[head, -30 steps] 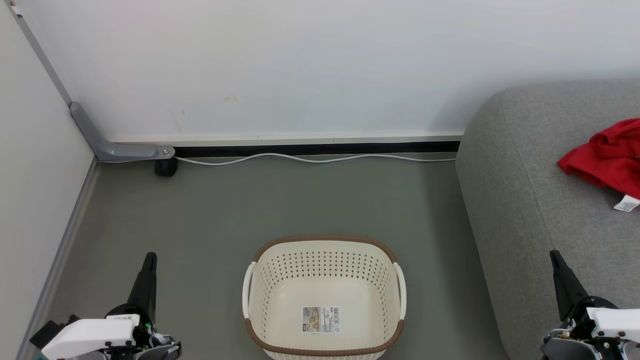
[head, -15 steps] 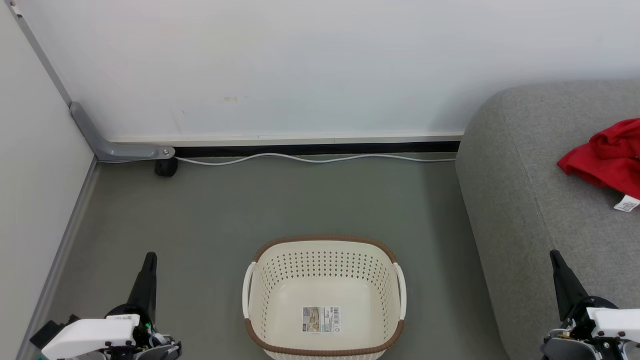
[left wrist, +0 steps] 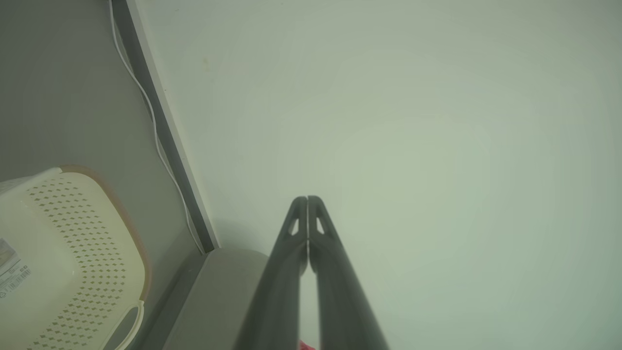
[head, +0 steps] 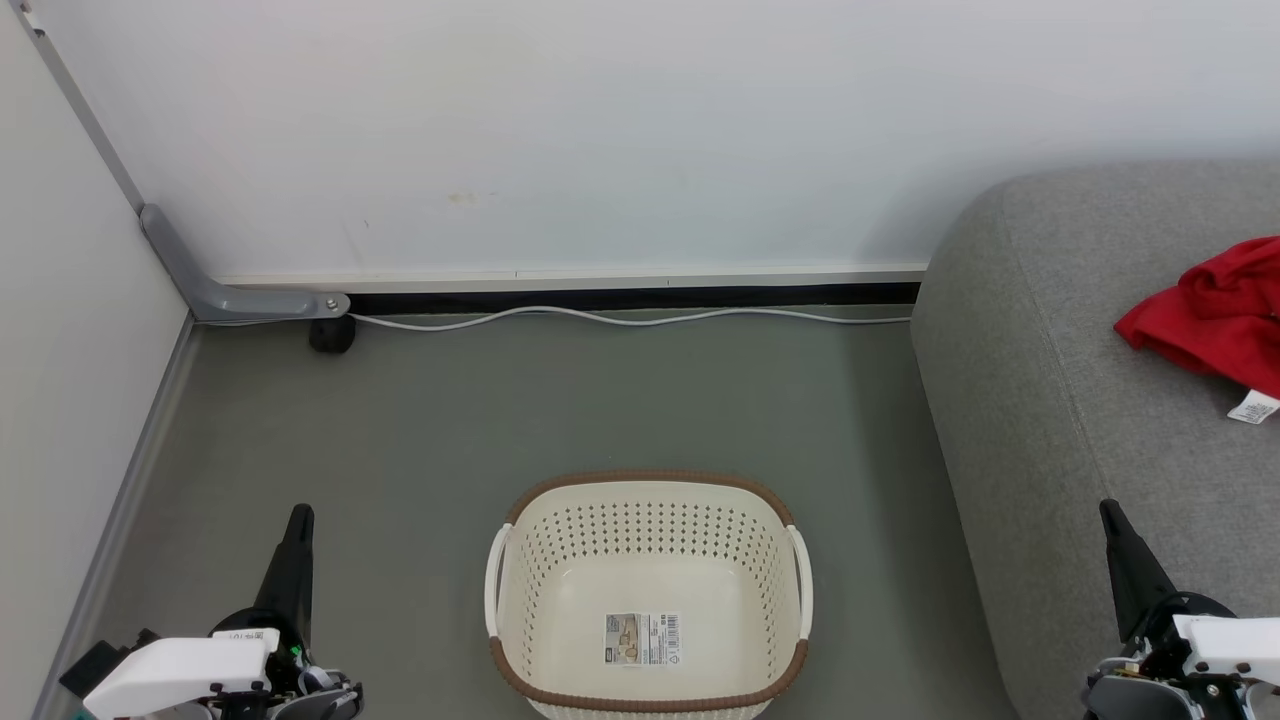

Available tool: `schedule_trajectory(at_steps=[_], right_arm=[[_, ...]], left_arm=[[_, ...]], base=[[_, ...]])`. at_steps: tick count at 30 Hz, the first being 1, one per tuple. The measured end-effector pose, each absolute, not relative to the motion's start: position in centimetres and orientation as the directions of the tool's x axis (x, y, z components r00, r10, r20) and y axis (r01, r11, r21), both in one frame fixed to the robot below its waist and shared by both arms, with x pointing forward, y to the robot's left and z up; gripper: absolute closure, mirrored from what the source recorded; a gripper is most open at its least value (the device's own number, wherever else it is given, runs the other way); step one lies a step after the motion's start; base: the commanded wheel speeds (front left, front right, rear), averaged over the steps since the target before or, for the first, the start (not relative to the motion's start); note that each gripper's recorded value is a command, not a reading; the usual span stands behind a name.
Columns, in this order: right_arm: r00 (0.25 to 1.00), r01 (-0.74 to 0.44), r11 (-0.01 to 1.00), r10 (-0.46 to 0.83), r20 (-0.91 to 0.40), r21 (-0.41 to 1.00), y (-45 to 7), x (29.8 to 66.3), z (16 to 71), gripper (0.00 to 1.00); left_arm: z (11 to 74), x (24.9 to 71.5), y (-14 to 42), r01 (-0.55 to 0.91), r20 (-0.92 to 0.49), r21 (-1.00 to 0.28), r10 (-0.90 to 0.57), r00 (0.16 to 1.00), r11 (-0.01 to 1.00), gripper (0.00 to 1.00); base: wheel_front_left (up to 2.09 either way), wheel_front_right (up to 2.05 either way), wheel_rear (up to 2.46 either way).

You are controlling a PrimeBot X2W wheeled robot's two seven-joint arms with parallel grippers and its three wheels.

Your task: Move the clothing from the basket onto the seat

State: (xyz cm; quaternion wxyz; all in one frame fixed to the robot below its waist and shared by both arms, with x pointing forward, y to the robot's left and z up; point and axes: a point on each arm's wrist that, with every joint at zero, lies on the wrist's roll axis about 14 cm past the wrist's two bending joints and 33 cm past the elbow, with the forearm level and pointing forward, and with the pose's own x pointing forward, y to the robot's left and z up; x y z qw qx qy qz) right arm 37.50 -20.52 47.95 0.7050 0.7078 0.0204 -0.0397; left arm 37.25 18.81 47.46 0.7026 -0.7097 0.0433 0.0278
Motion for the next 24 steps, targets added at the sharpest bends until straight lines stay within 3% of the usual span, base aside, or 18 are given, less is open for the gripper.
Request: schedule_trajectory(at_steps=[24], right_arm=[[0.996, 0.085, -0.005, -0.027, -0.085, 0.996, -20.52, 37.51, 47.96, 1.00]], left_arm=[[47.46, 37.25, 18.81, -0.100, -0.100, -0.995, -0.022, 0.995, -0.009, 1.00]], base=[[0.00, 0.00, 0.00]])
